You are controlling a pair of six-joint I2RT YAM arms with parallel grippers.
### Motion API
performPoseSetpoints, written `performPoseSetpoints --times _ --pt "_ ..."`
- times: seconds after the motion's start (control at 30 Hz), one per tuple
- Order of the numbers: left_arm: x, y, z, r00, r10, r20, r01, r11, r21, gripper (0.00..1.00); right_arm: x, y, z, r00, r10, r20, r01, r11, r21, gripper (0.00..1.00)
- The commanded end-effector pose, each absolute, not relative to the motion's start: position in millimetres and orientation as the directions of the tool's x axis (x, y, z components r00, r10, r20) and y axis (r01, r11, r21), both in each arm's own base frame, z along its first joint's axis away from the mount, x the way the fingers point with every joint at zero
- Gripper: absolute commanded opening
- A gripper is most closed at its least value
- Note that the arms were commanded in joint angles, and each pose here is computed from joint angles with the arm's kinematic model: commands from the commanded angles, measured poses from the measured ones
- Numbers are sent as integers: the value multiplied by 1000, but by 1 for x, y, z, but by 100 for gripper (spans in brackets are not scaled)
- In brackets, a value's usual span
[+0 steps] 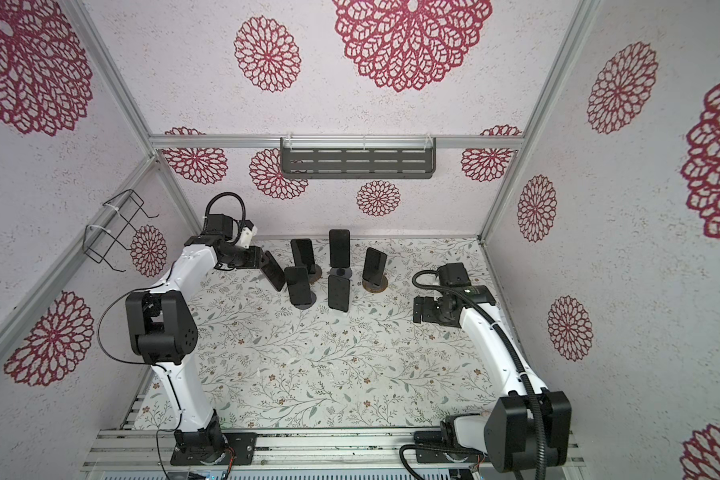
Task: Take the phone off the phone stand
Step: 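Grasp the pink-edged phone on the white stand with the left gripper while the right advances, then lift the pink-edged phone with the left gripper while the right gripper approaches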
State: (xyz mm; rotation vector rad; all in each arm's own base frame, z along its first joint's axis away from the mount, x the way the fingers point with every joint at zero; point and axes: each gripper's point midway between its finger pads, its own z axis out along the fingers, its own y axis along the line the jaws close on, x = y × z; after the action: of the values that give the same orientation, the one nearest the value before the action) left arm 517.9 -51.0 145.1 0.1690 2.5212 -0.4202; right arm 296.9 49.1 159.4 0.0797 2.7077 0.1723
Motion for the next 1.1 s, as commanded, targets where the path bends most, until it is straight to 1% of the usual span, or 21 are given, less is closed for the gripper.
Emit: performPoseSetpoints --times 0.0,0.07,0.37,0.57,0.63,0.7,0.77,0.83,0.93,1.07 --pt "523 -58 145 -813 62 -579 256 931 -260 39 294 44 164 -901 67 -429 26 994 102 96" --pt "523 -59 143 -816 62 -575 255 931 -261 31 293 42 163 -903 65 -424 30 995 90 97" --pt "519 -56 144 -829 68 -555 243 938 -248 8 294 41 158 -910 55 -411 26 997 76 97" --pt "519 -56 158 -818 65 -571 245 938 -245 5 292 44 163 -904 51 -425 16 996 84 97" --pt "518 -56 168 -814 58 -578 242 938 -247 2 294 46 168 -898 49 -437 9 996 92 97" --pt "517 -57 182 -804 49 -592 242 937 -251 1 297 49 175 -890 42 -454 -4 995 99 97" --pt "514 -59 197 -791 41 -610 247 934 -257 0 300 53 184 -877 38 -479 -16 994 107 97" --pt "506 -59 228 -766 36 -642 257 932 -254 0 304 56 190 -866 42 -498 -18 993 116 97" --pt "495 -58 256 -753 32 -657 244 941 -235 0 310 62 198 -858 31 -513 -35 992 118 97" --pt "471 -49 295 -741 18 -671 189 965 -182 0 316 79 212 -833 -32 -552 -105 989 100 97"
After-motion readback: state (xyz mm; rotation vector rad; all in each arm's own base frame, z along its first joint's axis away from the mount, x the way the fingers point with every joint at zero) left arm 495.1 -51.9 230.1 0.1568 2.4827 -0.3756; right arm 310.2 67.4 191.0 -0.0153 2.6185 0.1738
